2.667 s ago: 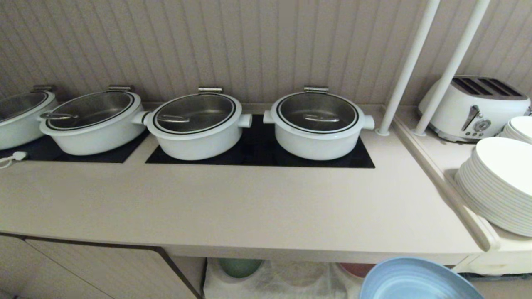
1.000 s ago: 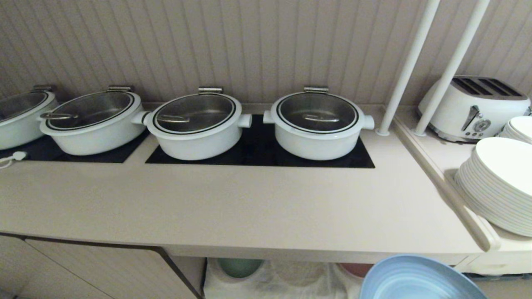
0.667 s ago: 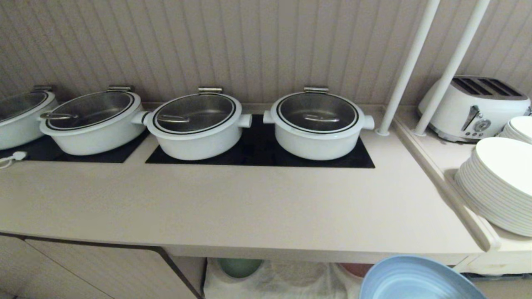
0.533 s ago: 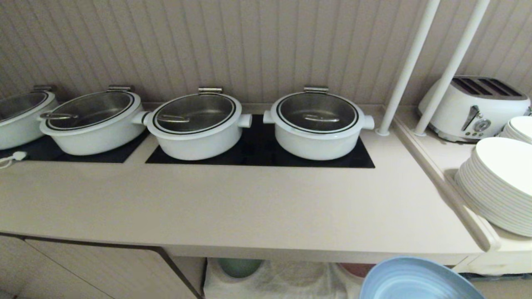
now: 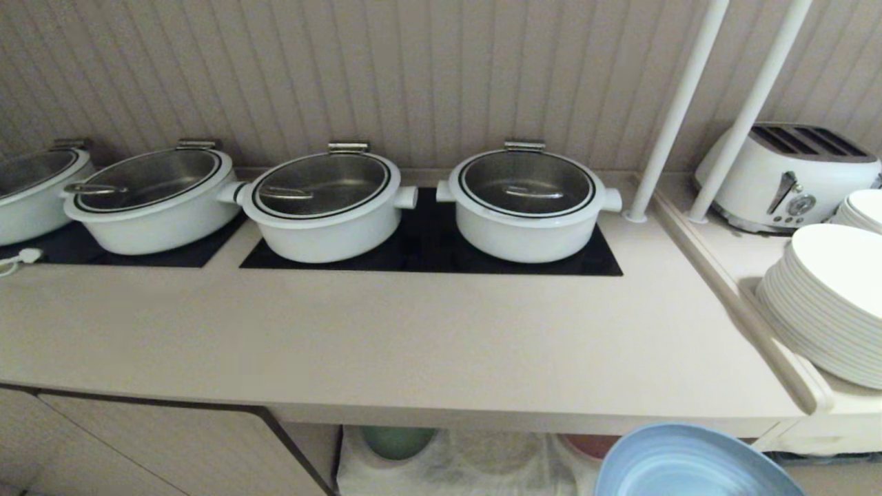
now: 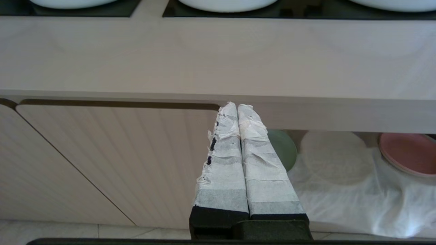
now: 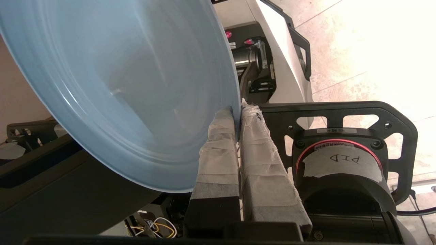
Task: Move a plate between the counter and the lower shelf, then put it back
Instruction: Put the plate in the cupboard
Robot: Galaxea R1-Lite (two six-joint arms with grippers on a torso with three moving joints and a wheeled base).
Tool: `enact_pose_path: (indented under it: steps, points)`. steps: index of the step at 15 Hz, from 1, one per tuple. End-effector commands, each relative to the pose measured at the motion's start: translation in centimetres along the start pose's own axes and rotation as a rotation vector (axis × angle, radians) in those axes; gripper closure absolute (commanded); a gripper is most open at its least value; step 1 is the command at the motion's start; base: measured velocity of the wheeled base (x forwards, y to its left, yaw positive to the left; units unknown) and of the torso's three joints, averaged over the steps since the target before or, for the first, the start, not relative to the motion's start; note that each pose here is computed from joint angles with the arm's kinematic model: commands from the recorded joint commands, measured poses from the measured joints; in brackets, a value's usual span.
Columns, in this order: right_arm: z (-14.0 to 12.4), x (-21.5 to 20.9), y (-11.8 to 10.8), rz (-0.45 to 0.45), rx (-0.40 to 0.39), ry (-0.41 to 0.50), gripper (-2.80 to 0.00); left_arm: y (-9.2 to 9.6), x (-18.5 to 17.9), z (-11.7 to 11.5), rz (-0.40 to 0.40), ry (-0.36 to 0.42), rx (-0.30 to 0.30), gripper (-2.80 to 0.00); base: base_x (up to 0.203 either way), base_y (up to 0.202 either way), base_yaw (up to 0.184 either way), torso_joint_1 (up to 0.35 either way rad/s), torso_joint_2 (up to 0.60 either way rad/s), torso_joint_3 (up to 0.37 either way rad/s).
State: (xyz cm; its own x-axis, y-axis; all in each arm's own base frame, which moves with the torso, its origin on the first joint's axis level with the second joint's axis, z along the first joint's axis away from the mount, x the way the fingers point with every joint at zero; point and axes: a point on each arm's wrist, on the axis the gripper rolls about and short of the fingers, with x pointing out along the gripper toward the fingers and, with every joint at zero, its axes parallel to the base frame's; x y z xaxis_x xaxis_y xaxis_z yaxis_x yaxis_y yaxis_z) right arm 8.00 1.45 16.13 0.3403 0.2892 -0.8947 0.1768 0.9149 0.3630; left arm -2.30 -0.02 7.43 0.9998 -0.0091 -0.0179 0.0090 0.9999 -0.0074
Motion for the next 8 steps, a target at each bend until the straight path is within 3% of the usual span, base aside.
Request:
enact_pose_path:
  steps: [1, 8]
  points:
    - [0.02, -0.02, 0.02, 0.001, 0.004, 0.004, 0.0, 0.0, 0.0, -0.01, 0.0, 0.001, -0.001, 0.0, 0.0, 0.0, 0.0, -0.083, 0.18, 0.091]
    - [-0.2, -0.08, -0.06, -0.001, 0.005, 0.009, 0.0, 0.0, 0.0, -0.01, 0.0, 0.001, -0.001, 0.0, 0.0, 0.0, 0.0, -0.093, 0.2, 0.106]
